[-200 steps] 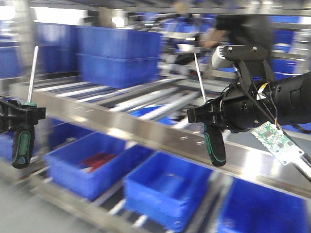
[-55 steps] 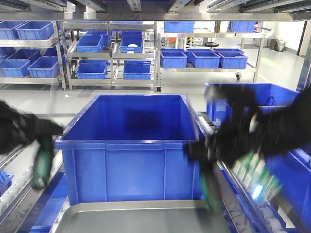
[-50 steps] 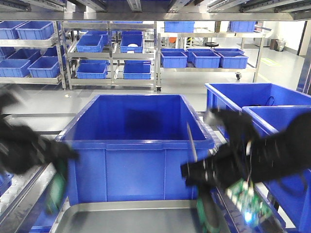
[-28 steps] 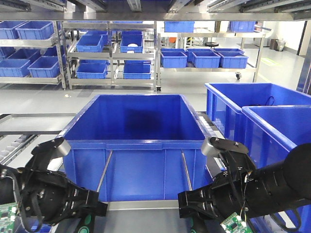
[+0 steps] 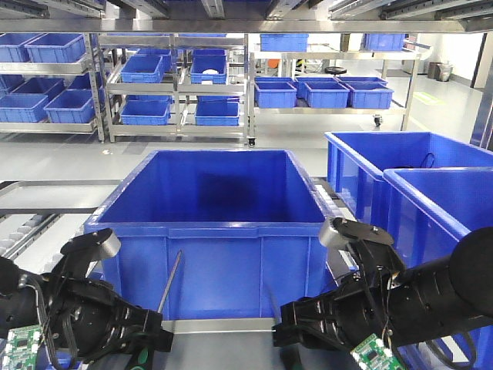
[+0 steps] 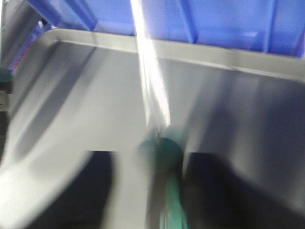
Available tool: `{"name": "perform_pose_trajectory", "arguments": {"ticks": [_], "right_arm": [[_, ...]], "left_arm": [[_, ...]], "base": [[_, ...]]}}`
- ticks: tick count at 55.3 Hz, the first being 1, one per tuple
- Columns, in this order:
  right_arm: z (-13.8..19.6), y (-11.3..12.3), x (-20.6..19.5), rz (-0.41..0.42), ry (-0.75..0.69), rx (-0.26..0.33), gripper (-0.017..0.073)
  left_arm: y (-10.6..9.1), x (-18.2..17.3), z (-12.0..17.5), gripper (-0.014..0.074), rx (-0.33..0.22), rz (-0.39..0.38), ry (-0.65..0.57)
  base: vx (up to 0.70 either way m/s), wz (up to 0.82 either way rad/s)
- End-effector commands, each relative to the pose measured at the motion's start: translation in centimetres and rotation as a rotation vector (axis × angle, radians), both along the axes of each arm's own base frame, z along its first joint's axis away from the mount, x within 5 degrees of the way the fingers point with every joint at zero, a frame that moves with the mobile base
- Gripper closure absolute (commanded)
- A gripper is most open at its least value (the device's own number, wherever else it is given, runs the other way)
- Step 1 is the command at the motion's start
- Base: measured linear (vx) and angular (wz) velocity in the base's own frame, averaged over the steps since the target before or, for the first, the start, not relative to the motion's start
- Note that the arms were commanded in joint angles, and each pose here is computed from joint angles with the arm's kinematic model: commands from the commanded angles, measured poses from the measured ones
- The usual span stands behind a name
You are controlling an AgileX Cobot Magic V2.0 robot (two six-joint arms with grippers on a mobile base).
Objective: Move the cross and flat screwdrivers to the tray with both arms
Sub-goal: 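Lower both screwdrivers toward the metal tray in front of the bin, then open both grippers to lay the screwdrivers flat on the tray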
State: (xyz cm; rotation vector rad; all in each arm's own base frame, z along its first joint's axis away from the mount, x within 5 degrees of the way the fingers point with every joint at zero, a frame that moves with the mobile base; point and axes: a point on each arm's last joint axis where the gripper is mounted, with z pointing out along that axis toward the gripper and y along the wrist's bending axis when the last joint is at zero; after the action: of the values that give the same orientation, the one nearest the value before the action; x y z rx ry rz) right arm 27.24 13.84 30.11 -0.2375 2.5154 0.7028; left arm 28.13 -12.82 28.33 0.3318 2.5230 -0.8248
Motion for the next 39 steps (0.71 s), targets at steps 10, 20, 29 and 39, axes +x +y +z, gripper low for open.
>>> {"name": "perform_pose_trajectory", "arguments": {"ticks": [10,20,29,39], "right_arm": [[2.5,-0.2,0.1,-0.041,-0.115,0.062,-0.0032],[2.5,-0.2,0.2,-0.043,-0.123,0.061,0.0004],[2.5,-0.2,0.2,-0.041,-0.120,0.061,0.0032],[2.5,-0.2,0.2,-0.039,-0.122,0.059,0.0060]], "left_arm": [[-0.4,-0.3,2.0,0.0117,-0.065,0.003,-0.044],[-0.2,-0.9,3.1,0.0083,-0.075,0.004,-0.079],[0.7,-2.7,6.8,0.0083,-0.114,0.050,-0.243],[1.9,-5.1,10.4,0.0083,-0.160,0.104,-0.415]], "base": [[0.00,0.00],[0.00,0.00],[0.00,0.00],[0.00,0.00]]}}
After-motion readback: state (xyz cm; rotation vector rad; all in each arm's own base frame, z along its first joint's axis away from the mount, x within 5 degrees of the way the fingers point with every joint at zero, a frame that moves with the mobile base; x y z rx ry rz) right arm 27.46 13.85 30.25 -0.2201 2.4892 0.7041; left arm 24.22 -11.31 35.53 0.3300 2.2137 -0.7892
